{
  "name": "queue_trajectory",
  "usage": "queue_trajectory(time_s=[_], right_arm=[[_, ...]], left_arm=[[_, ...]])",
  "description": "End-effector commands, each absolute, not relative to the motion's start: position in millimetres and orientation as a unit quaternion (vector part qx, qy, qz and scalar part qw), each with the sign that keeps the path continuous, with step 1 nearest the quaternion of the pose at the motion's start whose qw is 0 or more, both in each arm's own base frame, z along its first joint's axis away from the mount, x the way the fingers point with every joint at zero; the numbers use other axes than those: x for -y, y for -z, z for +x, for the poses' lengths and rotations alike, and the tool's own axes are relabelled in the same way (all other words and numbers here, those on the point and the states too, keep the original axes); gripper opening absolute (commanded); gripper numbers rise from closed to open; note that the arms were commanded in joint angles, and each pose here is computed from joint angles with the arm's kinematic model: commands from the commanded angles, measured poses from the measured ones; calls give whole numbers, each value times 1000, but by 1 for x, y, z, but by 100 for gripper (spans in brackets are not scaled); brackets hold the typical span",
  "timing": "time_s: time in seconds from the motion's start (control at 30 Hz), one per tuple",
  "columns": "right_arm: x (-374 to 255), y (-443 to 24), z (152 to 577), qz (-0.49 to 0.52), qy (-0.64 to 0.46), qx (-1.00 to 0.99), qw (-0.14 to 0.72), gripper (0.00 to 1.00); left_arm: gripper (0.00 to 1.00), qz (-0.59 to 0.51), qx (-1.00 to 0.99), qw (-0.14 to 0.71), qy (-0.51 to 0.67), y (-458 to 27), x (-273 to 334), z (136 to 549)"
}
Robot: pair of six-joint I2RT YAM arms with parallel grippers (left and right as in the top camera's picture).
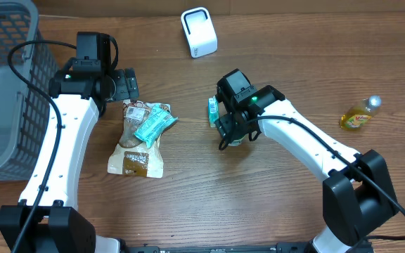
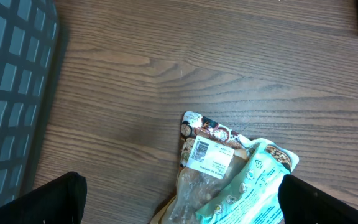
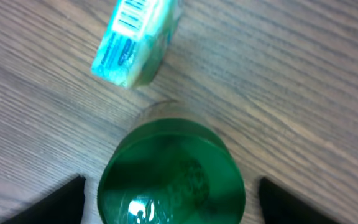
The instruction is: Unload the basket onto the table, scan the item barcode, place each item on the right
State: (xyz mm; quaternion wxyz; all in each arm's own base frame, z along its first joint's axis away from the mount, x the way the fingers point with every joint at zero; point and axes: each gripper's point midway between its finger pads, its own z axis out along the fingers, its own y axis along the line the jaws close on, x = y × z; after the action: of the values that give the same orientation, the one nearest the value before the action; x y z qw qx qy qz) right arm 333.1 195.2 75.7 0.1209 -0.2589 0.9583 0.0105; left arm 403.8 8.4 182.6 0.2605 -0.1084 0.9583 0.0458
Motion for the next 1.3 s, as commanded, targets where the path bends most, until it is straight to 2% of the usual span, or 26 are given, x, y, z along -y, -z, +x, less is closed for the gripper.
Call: queue_trajectory(time_s=[0.0, 0.1, 0.2, 0.37, 0.43, 0.6, 0.8, 0.83, 0.87, 0.97, 1.07, 1.27], right_arm=[[-195, -74, 334, -301, -2, -946, 123, 100], [-200, -77, 341, -267, -11, -954, 140, 100], [-203, -78, 347, -158, -32, -975, 150, 100], [-188, -73, 332, 12, -21, -993, 115, 100], [-186, -71, 323, 50, -24, -994, 93, 100], [-206, -72, 314, 45, -78, -994, 63, 100], [-215, -74, 320, 43, -100, -991, 74, 100], [-215, -74, 320, 43, -100, -991, 73, 96], [-215, -74, 320, 65, -101, -990, 71, 92], [-212, -74, 322, 125, -98, -985, 71, 93], [-209, -74, 325, 186, -94, -975, 75, 100], [-213, -76, 332, 208, -107, -968, 86, 100]], left_arm=[[99, -107, -956, 269, -53, -189, -13, 405], [99, -107, -956, 269, -53, -189, -13, 405], [100, -107, -956, 269, -53, -189, -13, 405], [100, -107, -956, 269, -53, -189, -13, 405], [100, -107, -956, 269, -53, -189, -13, 405], [99, -107, -956, 269, -53, -189, -13, 405], [100, -107, -956, 269, -53, -189, -13, 405], [100, -107, -956, 269, -53, -189, -13, 405], [100, -107, -956, 269, -53, -189, -13, 405], [100, -107, -956, 269, -53, -189, -13, 405], [99, -108, -956, 269, -53, -189, -13, 405], [100, -108, -956, 269, -53, -189, -13, 405]])
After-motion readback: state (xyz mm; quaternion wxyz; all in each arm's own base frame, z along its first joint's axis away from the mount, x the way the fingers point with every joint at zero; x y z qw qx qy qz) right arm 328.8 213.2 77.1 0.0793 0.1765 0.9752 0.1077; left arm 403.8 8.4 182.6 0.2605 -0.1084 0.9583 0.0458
